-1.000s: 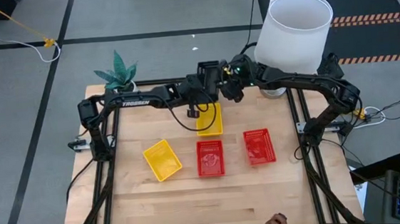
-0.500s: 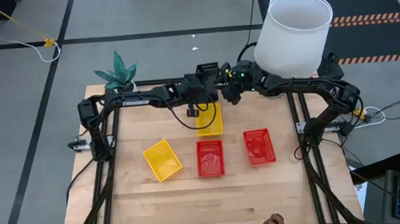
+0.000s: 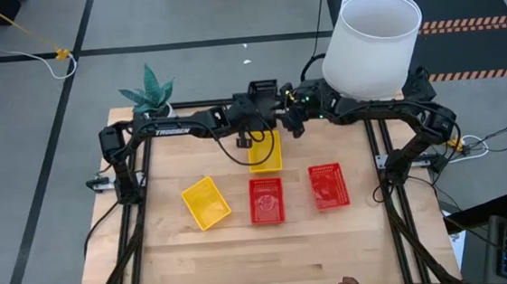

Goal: Stack baskets by color
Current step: Stack the bottom black bin on top of the top black bin

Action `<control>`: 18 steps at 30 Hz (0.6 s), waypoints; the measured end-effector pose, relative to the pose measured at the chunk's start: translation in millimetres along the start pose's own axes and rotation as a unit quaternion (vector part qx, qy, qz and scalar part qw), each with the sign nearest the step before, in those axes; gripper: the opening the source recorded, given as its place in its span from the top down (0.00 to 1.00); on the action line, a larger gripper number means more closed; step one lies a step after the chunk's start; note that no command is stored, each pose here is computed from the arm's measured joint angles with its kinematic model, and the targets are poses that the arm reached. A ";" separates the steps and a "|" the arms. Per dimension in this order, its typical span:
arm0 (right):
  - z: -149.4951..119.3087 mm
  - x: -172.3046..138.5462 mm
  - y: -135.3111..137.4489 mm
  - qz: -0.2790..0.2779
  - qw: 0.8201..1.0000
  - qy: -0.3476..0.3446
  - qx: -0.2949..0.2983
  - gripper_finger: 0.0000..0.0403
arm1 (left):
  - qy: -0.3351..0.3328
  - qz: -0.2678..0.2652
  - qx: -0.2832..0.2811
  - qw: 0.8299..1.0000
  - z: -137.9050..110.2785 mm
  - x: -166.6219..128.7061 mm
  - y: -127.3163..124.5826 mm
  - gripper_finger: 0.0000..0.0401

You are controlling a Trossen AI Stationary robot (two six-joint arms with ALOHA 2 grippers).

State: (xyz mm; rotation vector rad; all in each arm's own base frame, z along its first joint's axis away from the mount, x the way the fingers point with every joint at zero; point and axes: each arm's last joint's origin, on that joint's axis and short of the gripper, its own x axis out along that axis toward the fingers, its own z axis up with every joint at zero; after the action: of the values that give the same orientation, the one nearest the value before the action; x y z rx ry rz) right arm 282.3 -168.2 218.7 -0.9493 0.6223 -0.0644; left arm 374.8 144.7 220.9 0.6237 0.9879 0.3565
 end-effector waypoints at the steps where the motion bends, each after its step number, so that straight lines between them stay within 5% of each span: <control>1: 0.2 0.0 -0.1 0.000 1.000 -0.001 0.003 0.70 | 0.003 0.003 0.000 1.000 -0.3 0.0 0.3 0.97; 11: 6.7 -3.6 2.8 0.011 1.000 -0.001 0.024 0.43 | 0.012 0.020 0.000 1.000 1.8 -1.4 -1.7 0.98; 18: 28.5 -27.1 1.7 0.000 0.998 0.027 0.052 0.37 | 0.013 0.028 -0.006 1.000 2.9 -4.8 0.5 0.97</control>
State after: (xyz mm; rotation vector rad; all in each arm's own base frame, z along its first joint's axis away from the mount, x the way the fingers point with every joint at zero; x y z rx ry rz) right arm 274.4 -137.5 242.1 -0.8486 0.6627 -0.1211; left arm 374.8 141.5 225.6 0.6386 0.9934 0.4197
